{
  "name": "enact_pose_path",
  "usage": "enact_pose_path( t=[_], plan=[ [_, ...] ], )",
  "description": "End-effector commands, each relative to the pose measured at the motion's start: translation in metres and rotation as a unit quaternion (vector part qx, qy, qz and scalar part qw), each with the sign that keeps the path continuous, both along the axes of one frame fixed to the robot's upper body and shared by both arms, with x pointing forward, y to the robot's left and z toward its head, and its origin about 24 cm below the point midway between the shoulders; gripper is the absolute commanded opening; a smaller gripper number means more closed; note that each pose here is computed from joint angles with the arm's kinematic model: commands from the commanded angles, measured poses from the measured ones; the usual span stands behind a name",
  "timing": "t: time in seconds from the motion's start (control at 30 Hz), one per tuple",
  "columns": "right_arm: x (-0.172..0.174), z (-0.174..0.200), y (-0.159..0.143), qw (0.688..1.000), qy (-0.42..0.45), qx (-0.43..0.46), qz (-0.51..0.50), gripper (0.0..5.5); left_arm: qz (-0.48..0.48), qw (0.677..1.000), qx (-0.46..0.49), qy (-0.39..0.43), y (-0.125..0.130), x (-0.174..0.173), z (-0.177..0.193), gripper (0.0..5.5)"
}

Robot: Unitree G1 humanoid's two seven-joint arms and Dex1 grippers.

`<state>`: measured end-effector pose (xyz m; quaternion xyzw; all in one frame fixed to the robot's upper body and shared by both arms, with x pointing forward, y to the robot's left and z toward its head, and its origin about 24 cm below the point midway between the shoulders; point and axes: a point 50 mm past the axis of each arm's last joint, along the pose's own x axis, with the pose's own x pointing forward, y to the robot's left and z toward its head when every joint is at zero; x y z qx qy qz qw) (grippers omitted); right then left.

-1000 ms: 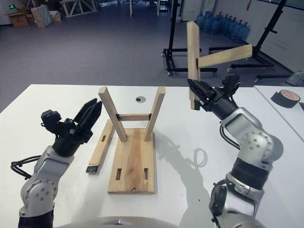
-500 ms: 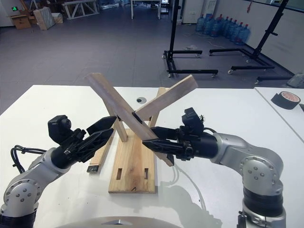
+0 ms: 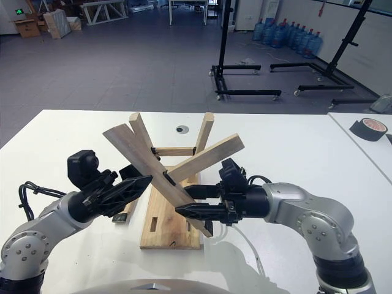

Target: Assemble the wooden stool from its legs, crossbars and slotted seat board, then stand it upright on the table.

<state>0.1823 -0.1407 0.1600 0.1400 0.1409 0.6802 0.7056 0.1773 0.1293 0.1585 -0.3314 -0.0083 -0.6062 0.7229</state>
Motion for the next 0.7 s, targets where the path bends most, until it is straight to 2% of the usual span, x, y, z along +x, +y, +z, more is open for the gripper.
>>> enact_pose_path(
  t=[0.03,0.67,0.7],
  plan=[
    [-0.001,0.004,0.001,1.000,-0.009,-0.003,0.005,2.03,0.009,1.000,0.017,0.002,0.004,0.002,-0.003,3.78],
    [0.004,-0.010,0.001,1.000,0.024,-0.014,-0.005,2.03,-0.004,1.000,-0.012,-0.021,0.002,0.001,0.008,3.78],
    [0.004,-0.010,0.001,1.000,0.024,-0.013,-0.006,2.03,-0.003,1.000,-0.009,-0.020,0.002,0.001,0.007,3.61]
  ],
)
